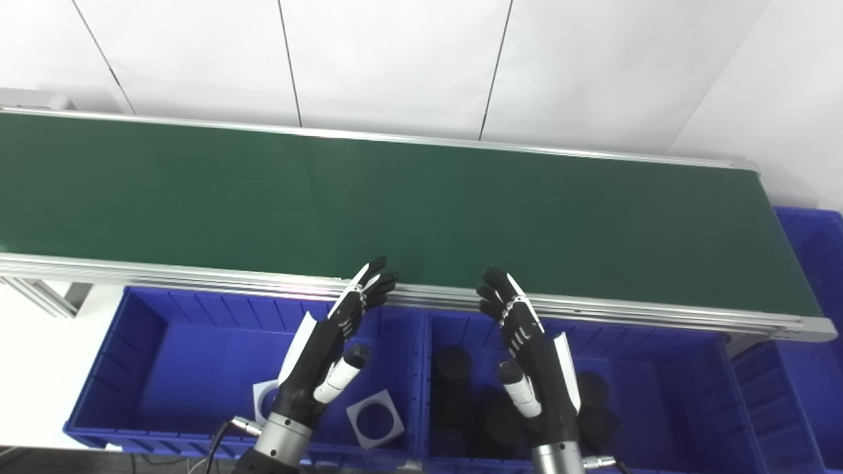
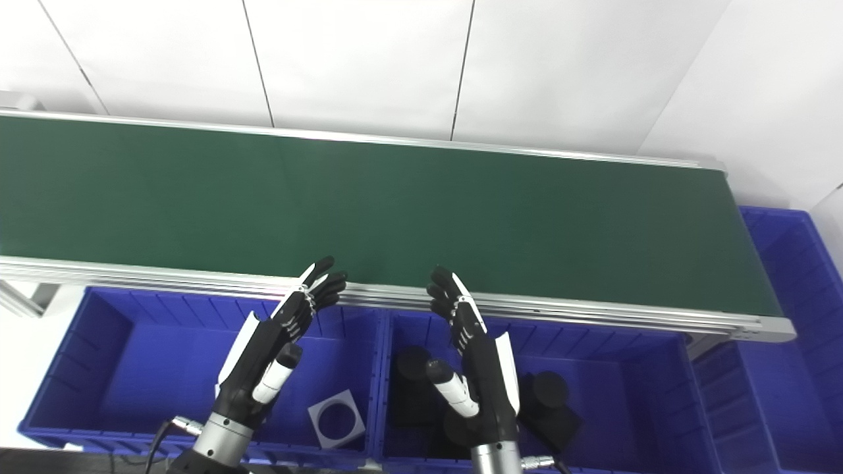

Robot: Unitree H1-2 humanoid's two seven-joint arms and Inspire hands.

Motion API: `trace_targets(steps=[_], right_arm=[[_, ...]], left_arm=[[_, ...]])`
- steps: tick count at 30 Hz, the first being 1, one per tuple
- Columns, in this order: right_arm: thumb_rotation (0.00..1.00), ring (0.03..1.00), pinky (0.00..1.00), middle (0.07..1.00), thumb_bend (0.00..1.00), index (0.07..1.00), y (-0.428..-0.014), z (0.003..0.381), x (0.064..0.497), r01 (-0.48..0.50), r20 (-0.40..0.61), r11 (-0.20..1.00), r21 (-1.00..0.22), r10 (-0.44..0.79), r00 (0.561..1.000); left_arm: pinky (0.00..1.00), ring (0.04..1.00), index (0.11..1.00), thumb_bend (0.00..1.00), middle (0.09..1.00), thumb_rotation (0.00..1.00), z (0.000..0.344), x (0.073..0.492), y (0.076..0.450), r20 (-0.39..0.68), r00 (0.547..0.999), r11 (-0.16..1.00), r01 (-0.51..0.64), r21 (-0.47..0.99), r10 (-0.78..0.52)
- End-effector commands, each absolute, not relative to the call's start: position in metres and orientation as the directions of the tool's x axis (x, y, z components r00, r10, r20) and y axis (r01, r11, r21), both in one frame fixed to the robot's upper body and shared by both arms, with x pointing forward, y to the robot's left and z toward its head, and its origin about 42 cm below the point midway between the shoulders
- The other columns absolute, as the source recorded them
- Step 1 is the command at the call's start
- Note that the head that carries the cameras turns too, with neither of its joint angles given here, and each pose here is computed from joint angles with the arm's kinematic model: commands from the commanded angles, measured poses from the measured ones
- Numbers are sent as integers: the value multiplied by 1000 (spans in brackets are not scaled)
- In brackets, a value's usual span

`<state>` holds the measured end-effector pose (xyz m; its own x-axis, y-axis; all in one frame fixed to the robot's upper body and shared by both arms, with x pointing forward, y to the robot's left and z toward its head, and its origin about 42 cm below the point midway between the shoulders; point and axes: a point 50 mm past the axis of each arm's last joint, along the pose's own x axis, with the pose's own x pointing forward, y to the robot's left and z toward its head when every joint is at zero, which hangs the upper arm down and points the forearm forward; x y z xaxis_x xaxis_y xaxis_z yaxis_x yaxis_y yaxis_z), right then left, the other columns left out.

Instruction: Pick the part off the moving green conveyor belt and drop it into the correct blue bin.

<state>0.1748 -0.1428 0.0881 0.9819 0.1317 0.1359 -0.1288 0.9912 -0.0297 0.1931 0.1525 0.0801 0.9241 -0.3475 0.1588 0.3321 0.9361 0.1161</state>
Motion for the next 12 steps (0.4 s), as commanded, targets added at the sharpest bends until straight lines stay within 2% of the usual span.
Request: trace_targets(steps=[1,12], right_arm=[[908,881,854,919,988,904,-142,94,177,-120,206,992,-25,123,971],[945,908,882,935,1000,933,-140,76,175,-141,122,990,15,138,983]], left_arm=[[893,912,929,749,919,966,86,199,155,200,916,934,323,149,-349],[903,929,919,730,942,927,72,198,167,175,921,932,319,174,-348]])
